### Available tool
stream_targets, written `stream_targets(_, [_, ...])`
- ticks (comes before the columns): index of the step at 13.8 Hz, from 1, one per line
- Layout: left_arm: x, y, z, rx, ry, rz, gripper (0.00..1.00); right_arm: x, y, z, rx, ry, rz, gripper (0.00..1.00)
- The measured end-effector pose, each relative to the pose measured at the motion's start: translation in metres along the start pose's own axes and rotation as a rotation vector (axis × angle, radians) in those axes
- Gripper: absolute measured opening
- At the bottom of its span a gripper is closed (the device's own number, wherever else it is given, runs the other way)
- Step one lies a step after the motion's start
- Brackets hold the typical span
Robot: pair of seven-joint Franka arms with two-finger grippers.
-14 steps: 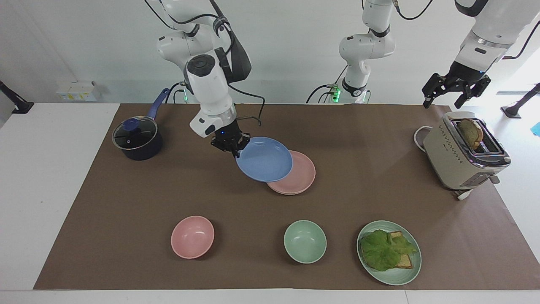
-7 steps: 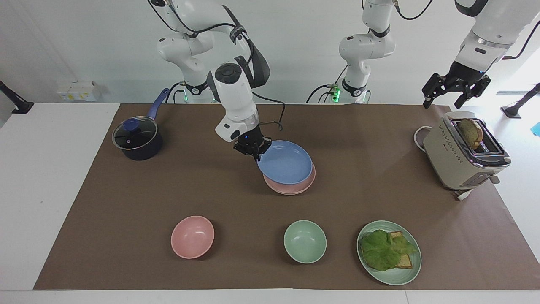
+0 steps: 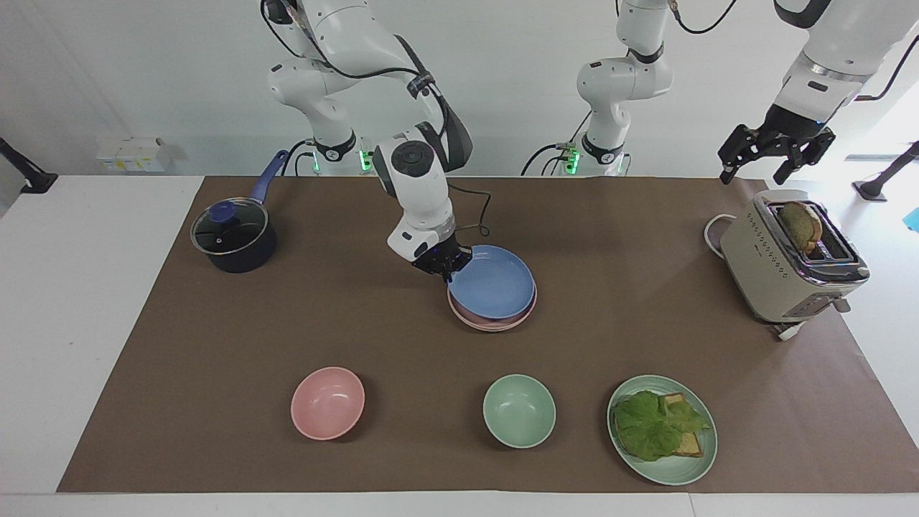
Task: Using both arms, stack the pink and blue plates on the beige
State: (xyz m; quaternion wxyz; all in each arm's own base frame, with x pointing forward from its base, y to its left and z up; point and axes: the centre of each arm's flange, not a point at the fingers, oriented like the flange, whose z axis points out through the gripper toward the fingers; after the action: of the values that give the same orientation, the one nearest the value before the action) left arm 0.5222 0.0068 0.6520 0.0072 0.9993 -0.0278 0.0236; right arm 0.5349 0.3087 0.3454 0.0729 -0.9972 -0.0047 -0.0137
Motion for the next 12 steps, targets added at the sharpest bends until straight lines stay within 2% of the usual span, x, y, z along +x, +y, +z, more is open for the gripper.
stream_targets(5, [0.000,0.000,0.000,0.000,0.000,0.000,1.00,0.007,0.010,0.003,0.001,0.010,0.010,0.06])
stream_targets(6, [0.000,0.000,0.000,0.000,0.000,0.000,1.00,0.008,0.012,0.003,0.000,0.010,0.011,0.09])
stream_targets(8, [0.000,0.000,0.000,0.000,0.000,0.000,1.00,0.009,0.014,0.002,0.002,0.014,0.012,0.27])
stream_targets(12, [0.000,0.000,0.000,0.000,0.000,0.000,1.00,0.022,0.016,-0.016,0.017,0.051,0.023,0.72])
